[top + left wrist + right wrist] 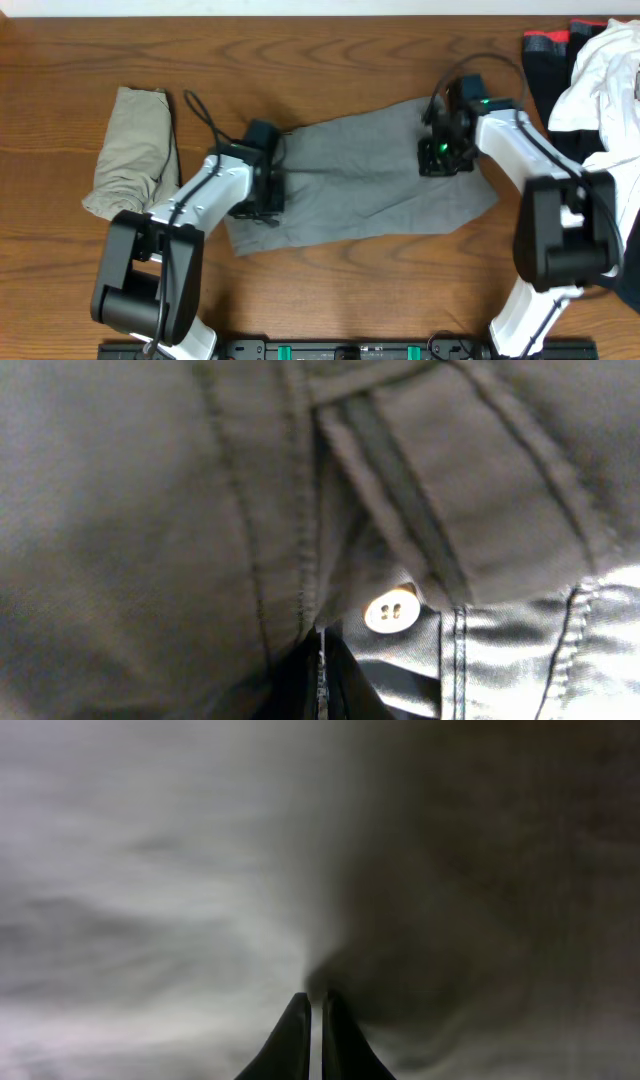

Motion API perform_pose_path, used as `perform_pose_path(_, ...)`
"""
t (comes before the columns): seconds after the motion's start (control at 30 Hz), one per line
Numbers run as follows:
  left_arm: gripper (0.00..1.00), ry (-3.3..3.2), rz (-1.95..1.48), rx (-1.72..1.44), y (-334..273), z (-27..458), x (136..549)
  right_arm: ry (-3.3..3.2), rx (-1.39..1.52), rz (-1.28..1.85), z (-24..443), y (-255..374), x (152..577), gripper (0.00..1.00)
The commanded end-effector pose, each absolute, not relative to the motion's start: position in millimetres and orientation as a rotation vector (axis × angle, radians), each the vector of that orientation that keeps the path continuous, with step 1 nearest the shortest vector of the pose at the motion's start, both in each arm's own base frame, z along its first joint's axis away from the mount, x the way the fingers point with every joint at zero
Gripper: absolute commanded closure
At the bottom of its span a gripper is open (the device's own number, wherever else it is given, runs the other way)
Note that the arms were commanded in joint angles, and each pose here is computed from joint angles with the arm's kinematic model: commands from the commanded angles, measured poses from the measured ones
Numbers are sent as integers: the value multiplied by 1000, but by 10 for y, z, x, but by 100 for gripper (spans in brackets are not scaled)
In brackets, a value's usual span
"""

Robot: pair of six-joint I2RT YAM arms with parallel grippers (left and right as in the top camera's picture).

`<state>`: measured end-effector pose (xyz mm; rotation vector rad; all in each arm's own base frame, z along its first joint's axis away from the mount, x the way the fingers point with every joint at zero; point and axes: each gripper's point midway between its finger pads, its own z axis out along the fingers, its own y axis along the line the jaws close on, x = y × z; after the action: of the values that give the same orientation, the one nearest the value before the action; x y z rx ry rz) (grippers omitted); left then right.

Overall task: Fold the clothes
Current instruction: 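Drag the right end rightward with the right gripper, stretching the shorts, then grasp the left end of the shorts with the left gripper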

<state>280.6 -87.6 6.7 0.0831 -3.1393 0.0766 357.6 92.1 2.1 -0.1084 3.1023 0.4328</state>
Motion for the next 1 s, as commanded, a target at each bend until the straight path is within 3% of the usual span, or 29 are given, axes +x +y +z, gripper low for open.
perform_pose_path(0.0, 89, -3107, 119, 180, -756, 94, 2809, 3143, -11, 413, -131, 904, 3562, 95)
perform_pose_path(0.07, 83, -3084, 202, 222, -767, 135, 2790, 3163, 16, 409, -203, 900, 3541, 95)
perform_pose_path(0.1, 75, -3073, 256, 248, -777, 171, 2785, 3172, 25, 409, -231, 897, 3530, 95)
perform_pose_path(0.3, 56, -3053, 576, 422, -740, 505, 2864, 3182, 107, 352, -275, 827, 3536, 95)
perform_pose_path(0.5, 39, -3065, 587, 568, -458, 710, 2817, 3186, 126, 344, -276, 800, 3530, 94)
perform_pose_path(0.63, 36, -3048, 482, 623, -309, 627, 2745, 3189, 209, 282, -289, 734, 3533, 94)
perform_pose_path(0.97, 18, -3011, 430, 810, -86, 277, 2603, 3193, 323, 193, -304, 475, 3527, 95)
